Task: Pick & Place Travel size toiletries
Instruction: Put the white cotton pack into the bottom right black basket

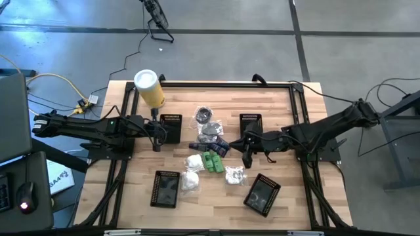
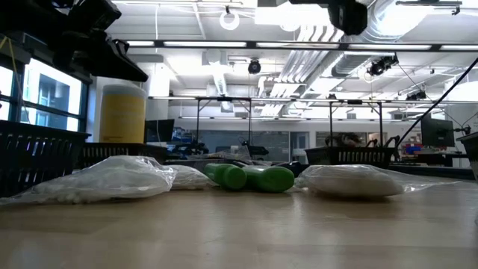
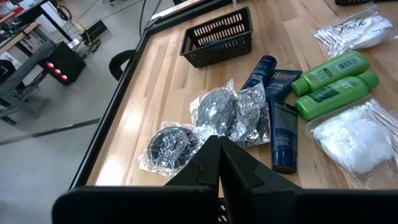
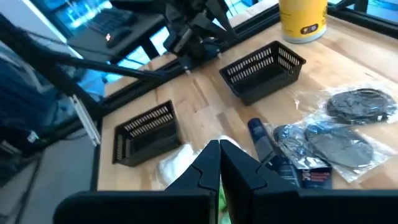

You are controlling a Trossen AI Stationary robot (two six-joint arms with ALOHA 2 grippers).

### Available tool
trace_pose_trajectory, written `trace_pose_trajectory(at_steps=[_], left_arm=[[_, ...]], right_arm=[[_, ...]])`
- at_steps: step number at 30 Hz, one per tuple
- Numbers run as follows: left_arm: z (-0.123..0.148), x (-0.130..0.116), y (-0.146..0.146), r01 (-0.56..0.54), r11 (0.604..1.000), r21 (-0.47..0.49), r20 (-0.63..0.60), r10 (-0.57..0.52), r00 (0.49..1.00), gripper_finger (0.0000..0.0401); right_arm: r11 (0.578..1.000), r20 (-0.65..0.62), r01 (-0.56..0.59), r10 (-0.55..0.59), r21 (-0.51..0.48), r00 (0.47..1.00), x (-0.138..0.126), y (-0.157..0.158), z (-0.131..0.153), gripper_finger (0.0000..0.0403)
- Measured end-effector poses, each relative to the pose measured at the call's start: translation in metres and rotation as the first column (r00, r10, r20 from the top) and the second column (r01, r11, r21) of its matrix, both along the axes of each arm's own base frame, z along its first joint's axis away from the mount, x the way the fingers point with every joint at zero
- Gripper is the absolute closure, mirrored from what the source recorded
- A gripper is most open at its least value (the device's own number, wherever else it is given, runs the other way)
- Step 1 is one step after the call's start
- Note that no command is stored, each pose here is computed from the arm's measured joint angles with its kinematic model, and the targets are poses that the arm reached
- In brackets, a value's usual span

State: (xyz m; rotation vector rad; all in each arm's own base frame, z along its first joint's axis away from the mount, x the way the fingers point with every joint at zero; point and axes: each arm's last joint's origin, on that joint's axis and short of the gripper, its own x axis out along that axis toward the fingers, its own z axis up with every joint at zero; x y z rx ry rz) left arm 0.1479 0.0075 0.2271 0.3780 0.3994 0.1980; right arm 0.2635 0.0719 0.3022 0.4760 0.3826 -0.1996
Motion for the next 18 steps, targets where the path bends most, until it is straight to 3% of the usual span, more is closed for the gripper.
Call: trace_pose_trajectory(at_steps=[7,18], left_arm=[[0.0,0.0,0.0,0.0,1.0,0.0,-0.001,0.0,1.0,0.0401],[-0.001,0.0,0.0,0.0,1.0,0.0,-0.007,0.0,1.0,0.0401]], right_arm=[[0.999,-0.105,-0.005,0.0,-0.048,0.994,0.003,0.006,0.005,0.04],[0.999,-0.284,-0.007,0.018,0.041,0.959,0.027,0.02,-0.041,0.04]])
